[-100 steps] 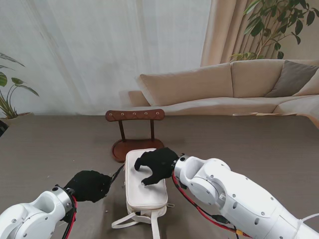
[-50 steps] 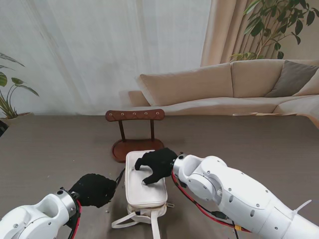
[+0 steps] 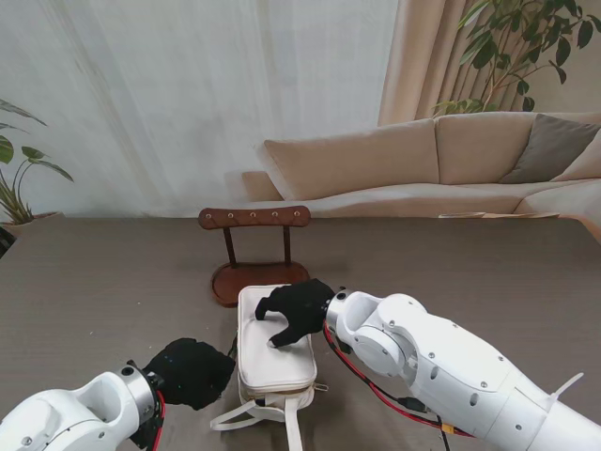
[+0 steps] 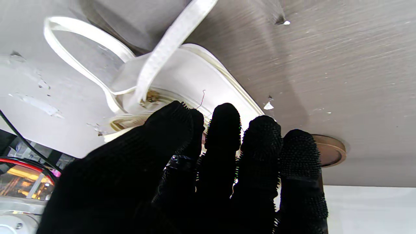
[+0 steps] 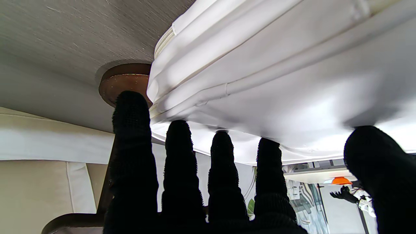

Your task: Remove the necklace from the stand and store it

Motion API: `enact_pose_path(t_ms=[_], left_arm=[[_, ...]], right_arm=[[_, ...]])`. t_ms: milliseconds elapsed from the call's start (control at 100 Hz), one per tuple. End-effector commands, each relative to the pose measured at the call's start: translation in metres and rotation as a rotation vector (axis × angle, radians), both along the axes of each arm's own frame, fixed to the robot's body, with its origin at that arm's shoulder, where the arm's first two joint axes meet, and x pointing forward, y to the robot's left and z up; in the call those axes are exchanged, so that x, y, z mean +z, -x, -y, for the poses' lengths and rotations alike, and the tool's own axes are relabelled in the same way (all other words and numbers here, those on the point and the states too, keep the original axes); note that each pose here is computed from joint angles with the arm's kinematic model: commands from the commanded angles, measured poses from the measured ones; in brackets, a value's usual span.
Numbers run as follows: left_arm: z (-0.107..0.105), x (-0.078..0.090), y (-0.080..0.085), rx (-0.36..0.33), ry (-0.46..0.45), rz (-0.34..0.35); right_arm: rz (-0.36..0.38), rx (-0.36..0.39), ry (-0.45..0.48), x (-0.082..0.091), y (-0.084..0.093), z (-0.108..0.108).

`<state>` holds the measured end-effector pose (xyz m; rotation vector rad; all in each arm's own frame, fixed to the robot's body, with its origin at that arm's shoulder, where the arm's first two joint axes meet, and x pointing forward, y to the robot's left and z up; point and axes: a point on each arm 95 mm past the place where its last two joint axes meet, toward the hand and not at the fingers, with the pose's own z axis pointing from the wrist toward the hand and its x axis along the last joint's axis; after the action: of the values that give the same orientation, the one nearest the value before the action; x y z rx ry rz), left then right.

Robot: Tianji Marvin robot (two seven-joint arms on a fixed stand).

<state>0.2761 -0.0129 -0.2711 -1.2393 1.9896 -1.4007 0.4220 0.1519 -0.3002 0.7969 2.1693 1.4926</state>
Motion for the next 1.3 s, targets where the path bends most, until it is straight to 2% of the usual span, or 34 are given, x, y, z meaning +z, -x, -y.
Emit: enact_pose_path(t_ms=[0,490,980,1290], left_arm=[[0.008,0.003,0.009,-0.02,-0.002,-0.021],[0.032,0.027,0.04,-0.037,0.005,-0.023],[0.066,0.039,0.034,-0.157,0.042,-0.046],[0.077,0.041,0.038,-0.165,0.058,-0.07]], right_arm=[[-0.056,-0.014,0.062,-0.024,0.004,0.009],[-0.077,-0.022,0.075,-0.027,0.005,0.009],[-0.097,-0.023,0.081,-0.032,0.006,0.007],[-0.104,-0.026,0.082,-0.033,0.007,0.007]])
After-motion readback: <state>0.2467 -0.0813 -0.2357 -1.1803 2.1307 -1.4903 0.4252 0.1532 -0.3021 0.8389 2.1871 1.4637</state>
